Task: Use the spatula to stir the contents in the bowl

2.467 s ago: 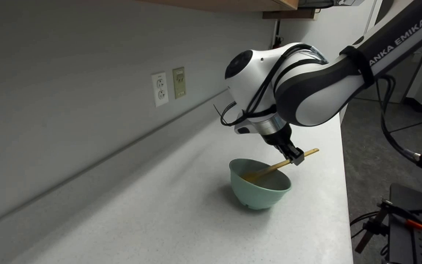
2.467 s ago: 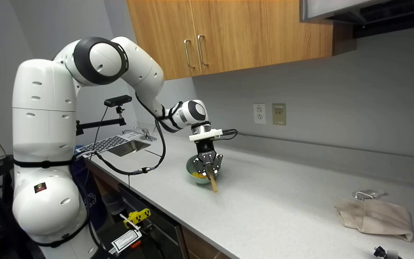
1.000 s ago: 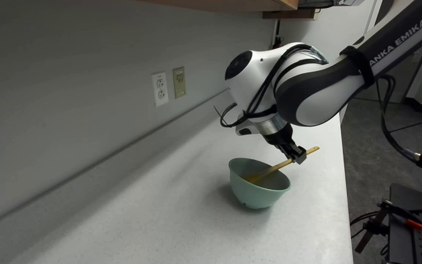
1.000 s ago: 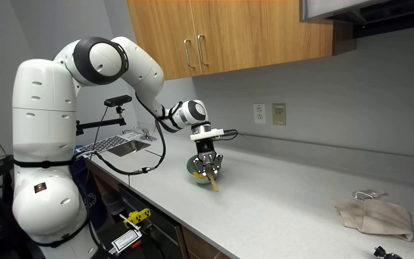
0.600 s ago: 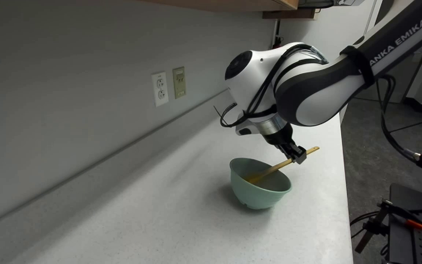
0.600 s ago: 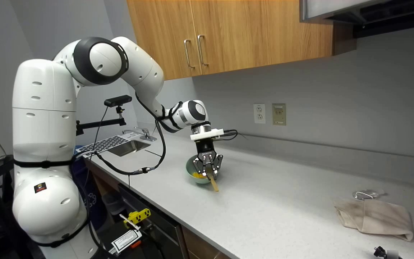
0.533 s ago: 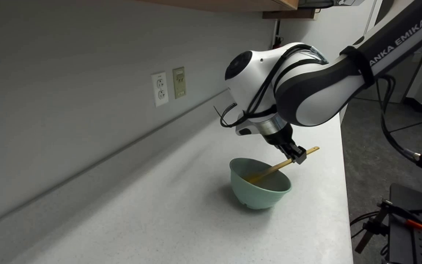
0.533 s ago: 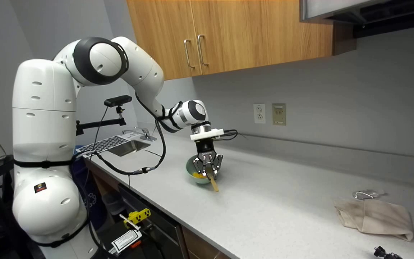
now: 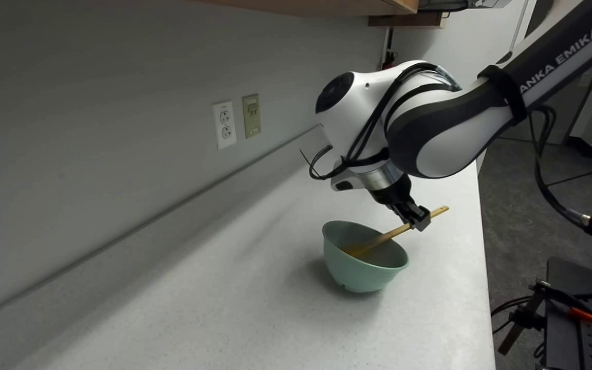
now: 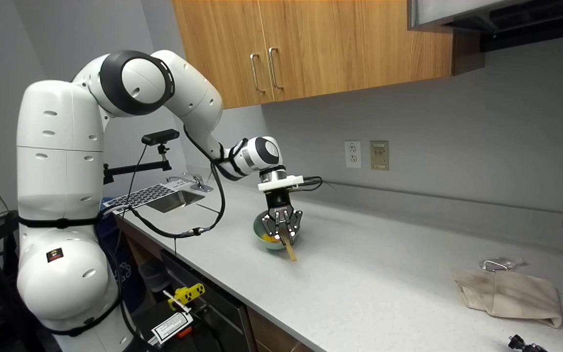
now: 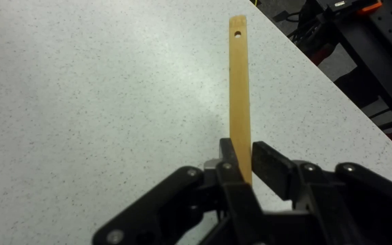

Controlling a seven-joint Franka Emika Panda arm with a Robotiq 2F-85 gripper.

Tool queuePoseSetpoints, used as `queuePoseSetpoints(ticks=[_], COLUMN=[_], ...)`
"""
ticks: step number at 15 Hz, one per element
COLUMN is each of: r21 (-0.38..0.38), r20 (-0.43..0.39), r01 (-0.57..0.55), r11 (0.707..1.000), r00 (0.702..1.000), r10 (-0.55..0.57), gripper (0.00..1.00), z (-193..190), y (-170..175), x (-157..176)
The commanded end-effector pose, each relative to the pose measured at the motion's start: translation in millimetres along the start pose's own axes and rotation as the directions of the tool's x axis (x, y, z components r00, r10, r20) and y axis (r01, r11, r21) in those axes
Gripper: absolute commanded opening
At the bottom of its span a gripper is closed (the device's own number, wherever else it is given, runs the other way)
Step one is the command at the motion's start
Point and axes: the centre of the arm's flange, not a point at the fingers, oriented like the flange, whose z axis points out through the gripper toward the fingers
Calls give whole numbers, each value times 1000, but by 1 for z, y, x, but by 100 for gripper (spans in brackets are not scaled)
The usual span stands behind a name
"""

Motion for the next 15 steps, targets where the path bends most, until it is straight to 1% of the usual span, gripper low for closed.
queuePoseSetpoints(ticks=[1,8,15], r21=[-13,-17,-66], r20=[31,50,10], r01=[-2,-25,-50], r11=[1000,1000,997], r00=[1000,998,999], r10=[2,26,50], gripper=[6,6,6], z=[-8,-25,-45], y=[-13,-25,-27], x=[-9,-20,-25])
